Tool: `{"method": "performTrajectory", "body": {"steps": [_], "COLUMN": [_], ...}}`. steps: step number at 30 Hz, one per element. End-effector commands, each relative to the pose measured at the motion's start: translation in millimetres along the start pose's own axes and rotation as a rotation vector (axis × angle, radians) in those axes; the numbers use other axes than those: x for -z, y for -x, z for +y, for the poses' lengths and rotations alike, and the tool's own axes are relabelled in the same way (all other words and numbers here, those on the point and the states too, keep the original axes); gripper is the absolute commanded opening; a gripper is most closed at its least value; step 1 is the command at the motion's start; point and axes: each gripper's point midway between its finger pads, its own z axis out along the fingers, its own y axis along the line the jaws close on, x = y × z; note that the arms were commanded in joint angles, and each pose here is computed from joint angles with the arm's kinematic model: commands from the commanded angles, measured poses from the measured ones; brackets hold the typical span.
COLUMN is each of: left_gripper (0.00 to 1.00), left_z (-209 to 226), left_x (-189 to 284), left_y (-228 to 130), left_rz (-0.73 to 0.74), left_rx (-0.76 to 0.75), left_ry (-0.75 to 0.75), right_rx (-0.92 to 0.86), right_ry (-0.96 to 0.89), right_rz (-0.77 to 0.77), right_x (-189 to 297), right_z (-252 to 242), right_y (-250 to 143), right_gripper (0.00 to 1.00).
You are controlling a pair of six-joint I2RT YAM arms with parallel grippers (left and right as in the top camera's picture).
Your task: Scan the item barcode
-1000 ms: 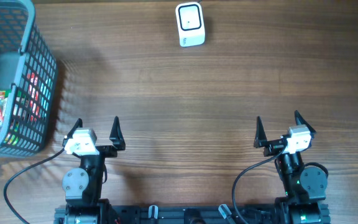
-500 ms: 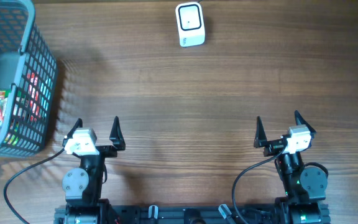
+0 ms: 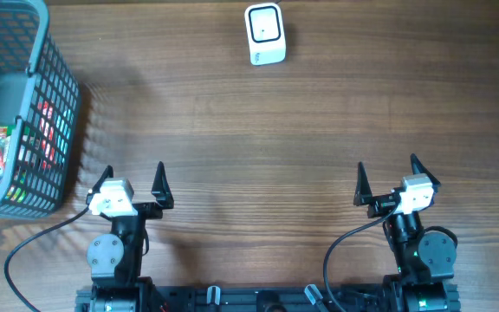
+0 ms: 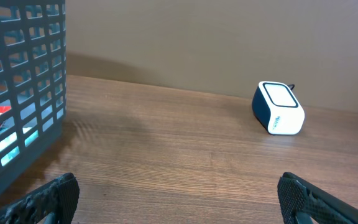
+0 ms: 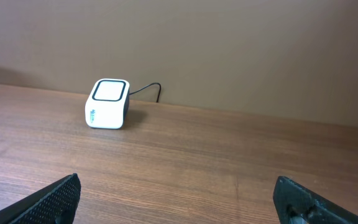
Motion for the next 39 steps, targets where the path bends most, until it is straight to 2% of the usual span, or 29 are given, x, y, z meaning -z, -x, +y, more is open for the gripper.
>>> {"method": "performTrajectory", "body": {"steps": [1,14,19,22,25,28,33,39], "left_gripper": [1.00,1.00,1.00,1.00,1.00,1.00,1.00,1.00], "left_z": [4,-3,-25,-36,-54,-59,-67,-72], "left_x": [0,0,7,23,40,53,57,41], "left_y": [0,4,12,40,72,105,157,202], "left_rz": [-0.004,-0.017,0.013,0.053,0.083,0.156,0.340,0.583], "left_rx": [-0.019,-0.019,0.007,0.090,0.106,0.130,0.097,0.053], "left_ry": [0.019,-0.019,-0.134,-0.170,-0.238,-0.228,-0.197,-0.163], "right_rx": [0.002,0.002,0.002,0.002,0.002,0.002,0.002,0.002], "right_ry": [-0.020,-0.020,-0.020,-0.020,-0.020,-0.020,-0.020,-0.020], "right_rz": [-0.007,-0.007,-0.007,-0.007,-0.007,-0.007,-0.007,-0.007], "right_x": [0,0,0,0,0,0,0,0], "right_z": [-4,-4,-4,-4,-4,-4,-4,-4], "right_y": [2,2,2,2,2,2,2,2], "right_gripper": [1.00,1.00,1.00,1.00,1.00,1.00,1.00,1.00]}}
